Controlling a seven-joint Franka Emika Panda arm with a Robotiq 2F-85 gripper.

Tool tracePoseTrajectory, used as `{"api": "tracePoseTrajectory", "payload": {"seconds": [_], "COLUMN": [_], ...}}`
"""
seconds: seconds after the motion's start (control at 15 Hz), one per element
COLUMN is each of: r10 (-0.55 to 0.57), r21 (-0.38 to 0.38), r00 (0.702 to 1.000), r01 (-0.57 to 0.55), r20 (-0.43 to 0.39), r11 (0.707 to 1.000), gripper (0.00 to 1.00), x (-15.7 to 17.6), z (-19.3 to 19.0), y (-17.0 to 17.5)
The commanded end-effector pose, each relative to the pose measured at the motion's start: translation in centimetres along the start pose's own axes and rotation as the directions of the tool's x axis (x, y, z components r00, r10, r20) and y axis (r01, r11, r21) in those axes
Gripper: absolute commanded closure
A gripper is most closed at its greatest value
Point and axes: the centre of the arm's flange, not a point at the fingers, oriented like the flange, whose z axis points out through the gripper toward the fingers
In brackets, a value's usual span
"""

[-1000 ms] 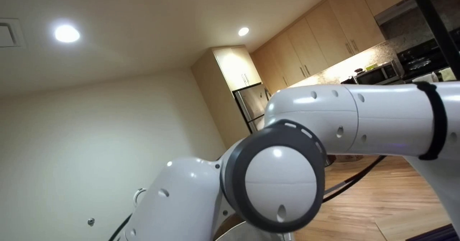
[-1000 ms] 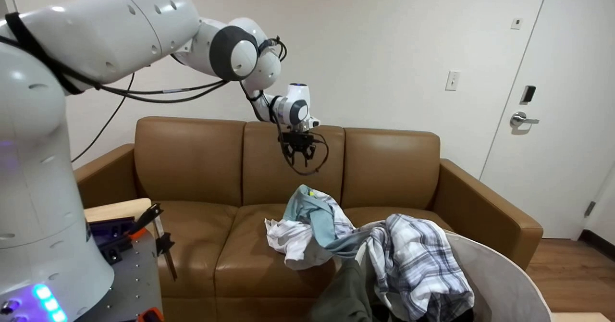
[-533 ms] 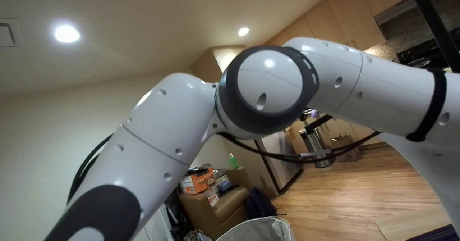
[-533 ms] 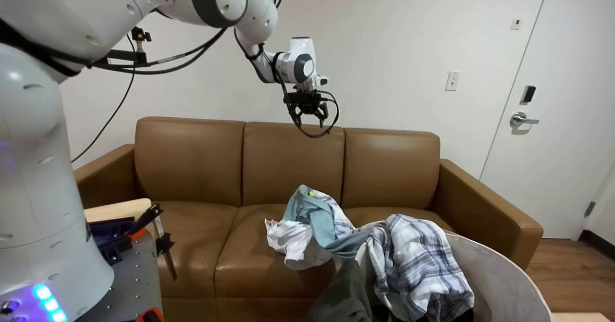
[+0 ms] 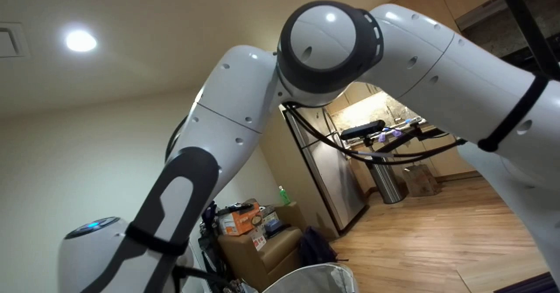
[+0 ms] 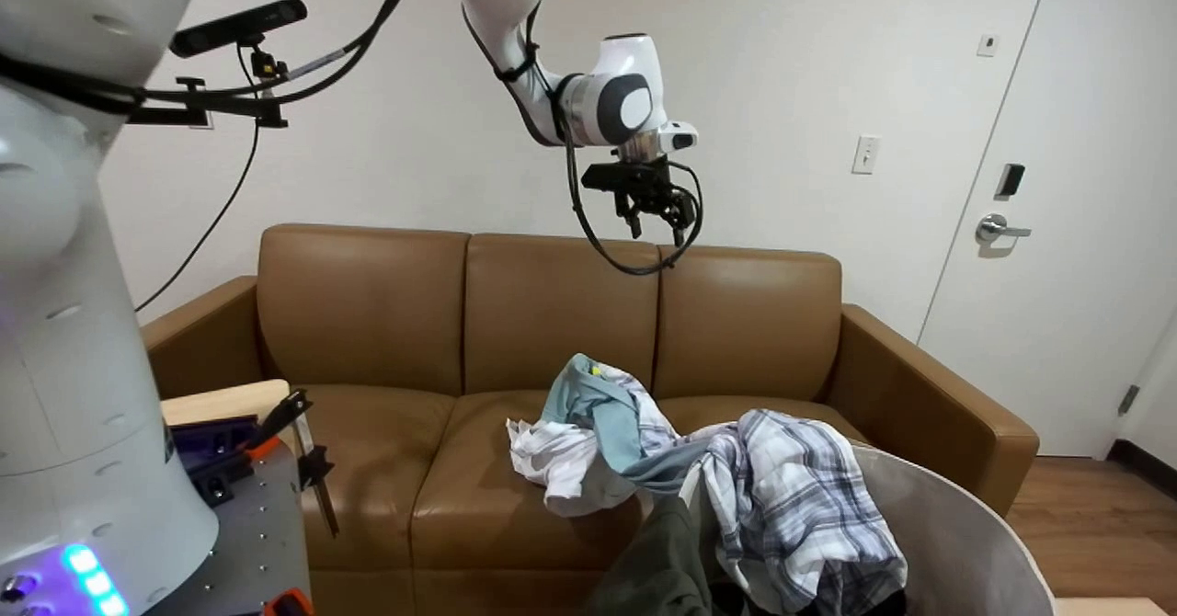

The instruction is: Pick up clothes from the laundry basket and put them on the couch.

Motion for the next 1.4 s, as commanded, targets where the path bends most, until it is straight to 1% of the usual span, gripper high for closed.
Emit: {"api": "tracePoseTrajectory", "payload": {"seconds": [0.0,0.07,0.2,0.27,0.33,0.4,0.47,0.53,0.6,0.67,0.8,0.87,0.93,1.0,1.07,1.13,1.2,1.33], "r10": [0.117,0.092,0.125,0.129,0.125,0.155,0.196,0.284,0.342,0.403,0.528,0.586,0.641,0.696,0.734,0.78,0.806,0.859], "r21": [0.045,0.005,0.002,0.002,0.048,0.048,0.071,0.087,0.104,0.118,0.144,0.155,0.163,0.155,0.158,0.127,0.118,0.047], "r00": [0.993,0.996,0.992,0.992,0.992,0.988,0.981,0.958,0.938,0.913,0.847,0.809,0.766,0.717,0.678,0.623,0.587,0.506], "r01": [-0.116,-0.092,-0.125,-0.129,-0.127,-0.155,-0.195,-0.279,-0.336,-0.395,-0.516,-0.573,-0.628,-0.684,-0.721,-0.77,-0.798,-0.859], "r20": [-0.029,-0.012,-0.016,-0.014,0.032,-0.002,-0.013,-0.044,-0.051,-0.058,-0.06,-0.055,-0.045,-0.043,-0.042,-0.066,-0.074,-0.077], "r11": [0.992,0.996,0.992,0.992,0.991,0.987,0.978,0.956,0.936,0.911,0.844,0.805,0.761,0.713,0.675,0.626,0.591,0.51], "gripper": [0.0,0.0,0.0,0.0,0.0,0.0,0.0,0.0,0.0,0.0,0.0,0.0,0.0,0.0,0.0,0.0,0.0,0.0], "x": [-7.5,-2.9,-5.6,-6.2,-5.5,-5.0,-4.4,-4.1,-4.3,-4.6,-5.9,-6.6,-7.4,-8.1,-8.9,-9.9,-10.6,-13.2], "z": [1.1,0.9,2.2,2.5,2.2,1.0,-0.3,-1.8,-2.8,-3.5,-3.8,-3.3,-2.9,-1.9,-1.2,0.0,1.0,3.7], "y": [6.3,4.2,6.6,6.7,5.7,5.8,6.7,8.9,11.3,13.4,18.3,20.8,22.5,24.4,25.9,27.3,28.5,30.7]}}
